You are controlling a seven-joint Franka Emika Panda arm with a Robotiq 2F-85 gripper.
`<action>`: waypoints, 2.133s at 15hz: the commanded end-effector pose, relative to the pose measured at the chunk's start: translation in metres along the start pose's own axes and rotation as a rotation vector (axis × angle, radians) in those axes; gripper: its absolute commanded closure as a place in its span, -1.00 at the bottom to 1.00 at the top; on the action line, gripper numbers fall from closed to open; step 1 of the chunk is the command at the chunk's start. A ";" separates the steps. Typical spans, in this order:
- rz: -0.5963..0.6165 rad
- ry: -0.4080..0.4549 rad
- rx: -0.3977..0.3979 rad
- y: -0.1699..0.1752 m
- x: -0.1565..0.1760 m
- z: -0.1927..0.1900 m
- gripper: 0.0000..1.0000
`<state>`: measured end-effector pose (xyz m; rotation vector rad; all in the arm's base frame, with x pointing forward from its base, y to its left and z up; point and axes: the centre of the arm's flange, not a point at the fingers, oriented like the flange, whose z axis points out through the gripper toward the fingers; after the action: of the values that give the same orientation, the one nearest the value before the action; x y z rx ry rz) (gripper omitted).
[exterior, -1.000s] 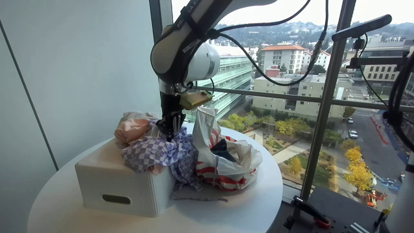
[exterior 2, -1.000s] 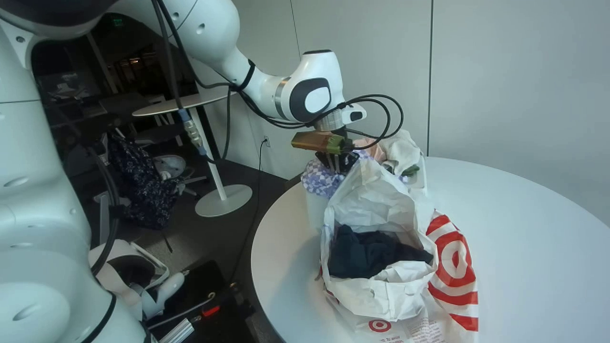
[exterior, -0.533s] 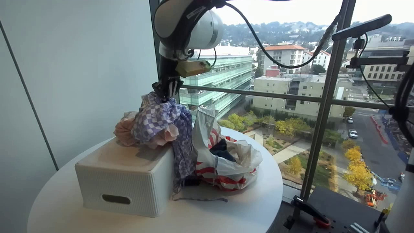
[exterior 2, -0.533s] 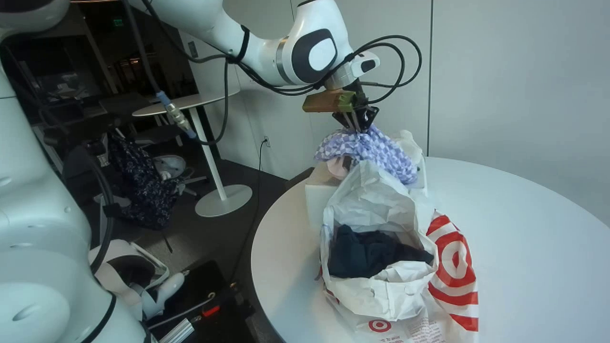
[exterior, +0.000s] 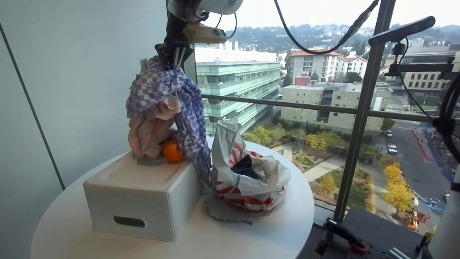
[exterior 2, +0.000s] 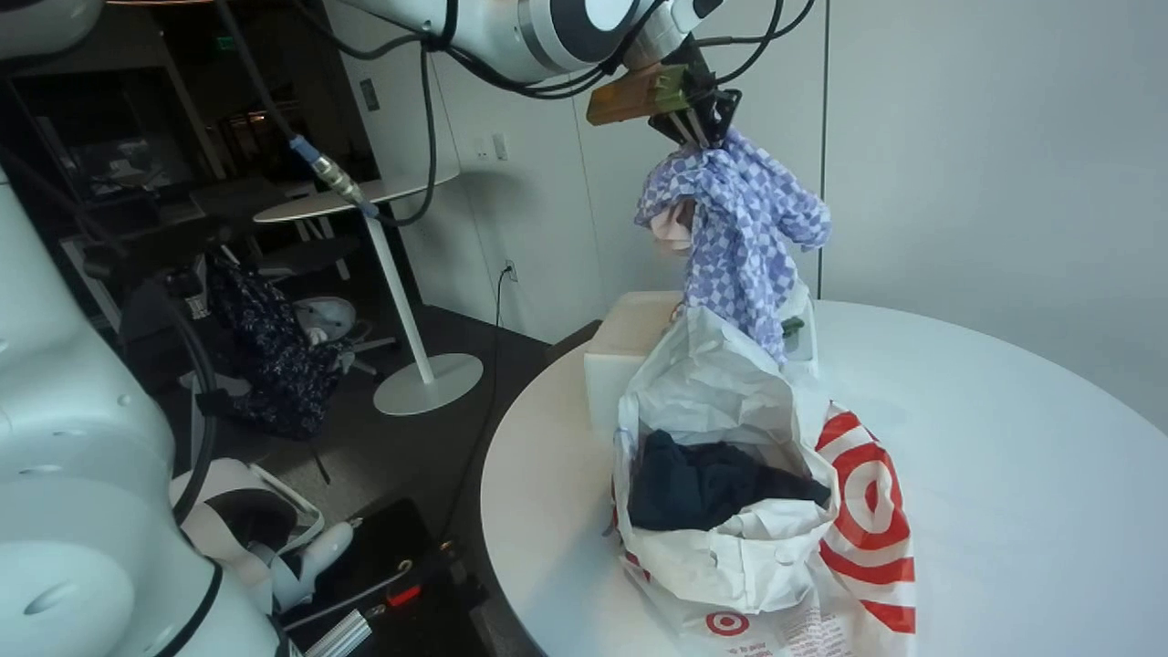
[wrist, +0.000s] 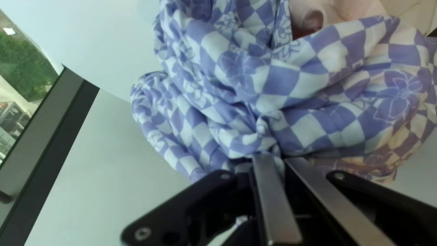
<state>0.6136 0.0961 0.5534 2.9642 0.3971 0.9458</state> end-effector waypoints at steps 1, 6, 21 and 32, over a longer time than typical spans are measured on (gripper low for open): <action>0.005 0.149 0.006 -0.011 0.037 -0.046 0.96; -0.013 0.308 0.024 -0.037 0.067 -0.095 0.96; -0.240 -0.074 0.101 -0.108 -0.055 0.082 0.96; -0.281 -0.153 0.122 -0.105 -0.079 0.090 -0.42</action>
<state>0.5835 0.1947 0.4032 2.9642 0.8458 0.6522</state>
